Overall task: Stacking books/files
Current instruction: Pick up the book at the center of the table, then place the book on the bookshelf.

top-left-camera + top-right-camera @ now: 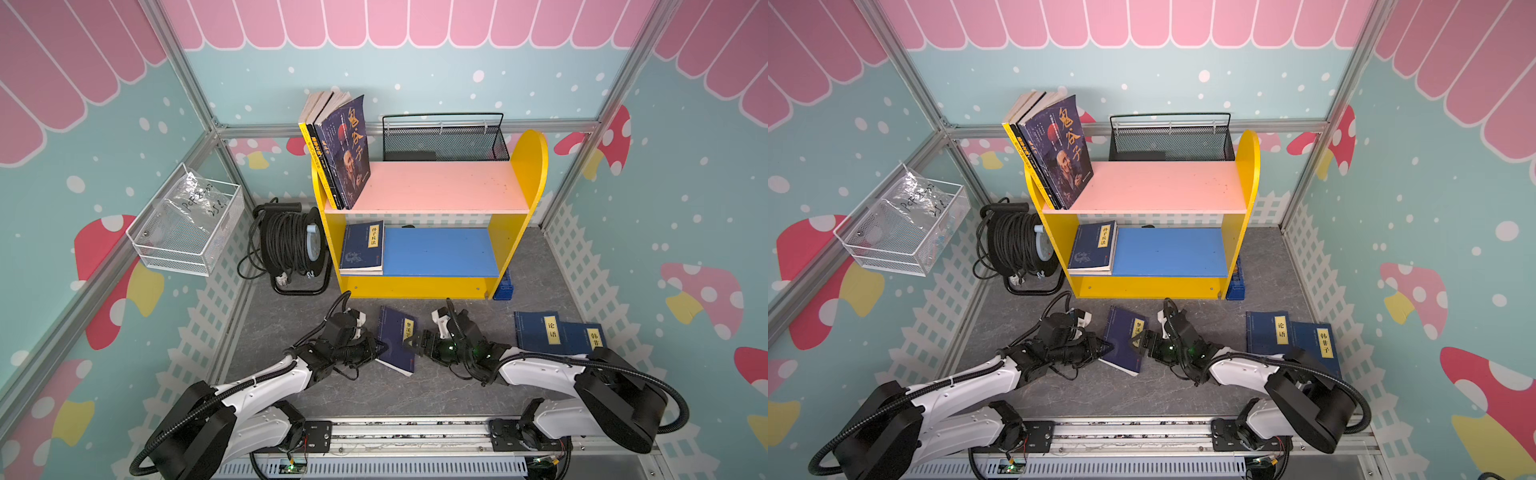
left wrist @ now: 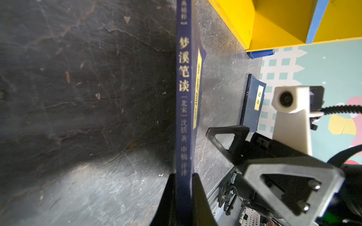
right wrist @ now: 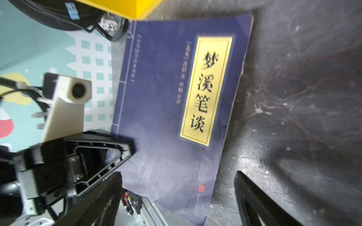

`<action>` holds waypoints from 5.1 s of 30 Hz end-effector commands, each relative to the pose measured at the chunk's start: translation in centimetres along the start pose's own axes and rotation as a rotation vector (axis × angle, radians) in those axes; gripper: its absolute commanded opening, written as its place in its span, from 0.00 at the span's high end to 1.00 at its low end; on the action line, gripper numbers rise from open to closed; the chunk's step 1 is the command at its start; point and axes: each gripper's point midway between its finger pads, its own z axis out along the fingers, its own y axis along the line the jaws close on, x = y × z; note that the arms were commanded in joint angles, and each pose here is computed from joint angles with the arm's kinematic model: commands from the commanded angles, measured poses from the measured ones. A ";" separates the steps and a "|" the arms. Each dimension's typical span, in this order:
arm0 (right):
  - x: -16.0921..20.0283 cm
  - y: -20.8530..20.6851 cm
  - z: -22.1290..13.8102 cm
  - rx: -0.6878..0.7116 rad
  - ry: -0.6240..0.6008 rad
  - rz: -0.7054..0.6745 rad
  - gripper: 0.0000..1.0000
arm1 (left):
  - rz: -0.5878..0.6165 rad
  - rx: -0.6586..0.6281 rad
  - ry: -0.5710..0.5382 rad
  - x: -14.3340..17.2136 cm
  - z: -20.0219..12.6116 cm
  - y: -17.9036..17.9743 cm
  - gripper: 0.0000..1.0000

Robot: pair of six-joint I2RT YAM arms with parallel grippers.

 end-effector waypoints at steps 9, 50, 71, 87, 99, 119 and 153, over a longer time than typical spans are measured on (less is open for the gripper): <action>-4.6 4.6 -3.9 -0.048 -0.130 -0.007 0.06 | 0.191 0.202 0.008 -0.1 -6.0 -8.8 1.00; -6.9 17.7 -10.7 -0.738 -0.310 -0.200 0.03 | 0.261 0.594 -0.205 -7.3 -13.9 -23.3 1.00; -7.2 19.0 -11.7 -0.860 -0.300 -0.144 0.43 | 0.259 0.553 -0.214 -7.2 -14.1 -22.5 1.00; -7.5 18.9 -10.2 -0.854 -0.267 -0.116 0.89 | 0.294 0.453 -0.220 -7.9 -13.4 -21.4 1.00; -8.5 17.5 -8.8 -0.809 -0.278 -0.019 1.00 | 0.304 0.370 -0.252 -8.8 -13.7 -20.6 0.71; -15.1 20.7 -1.4 -0.546 -0.231 -0.190 1.00 | 0.291 -0.355 -0.707 -11.6 -27.5 -10.4 0.01; -19.4 17.3 11.6 -0.331 -0.088 -0.122 1.00 | 0.113 -0.332 -1.137 -7.1 -38.9 -7.0 0.01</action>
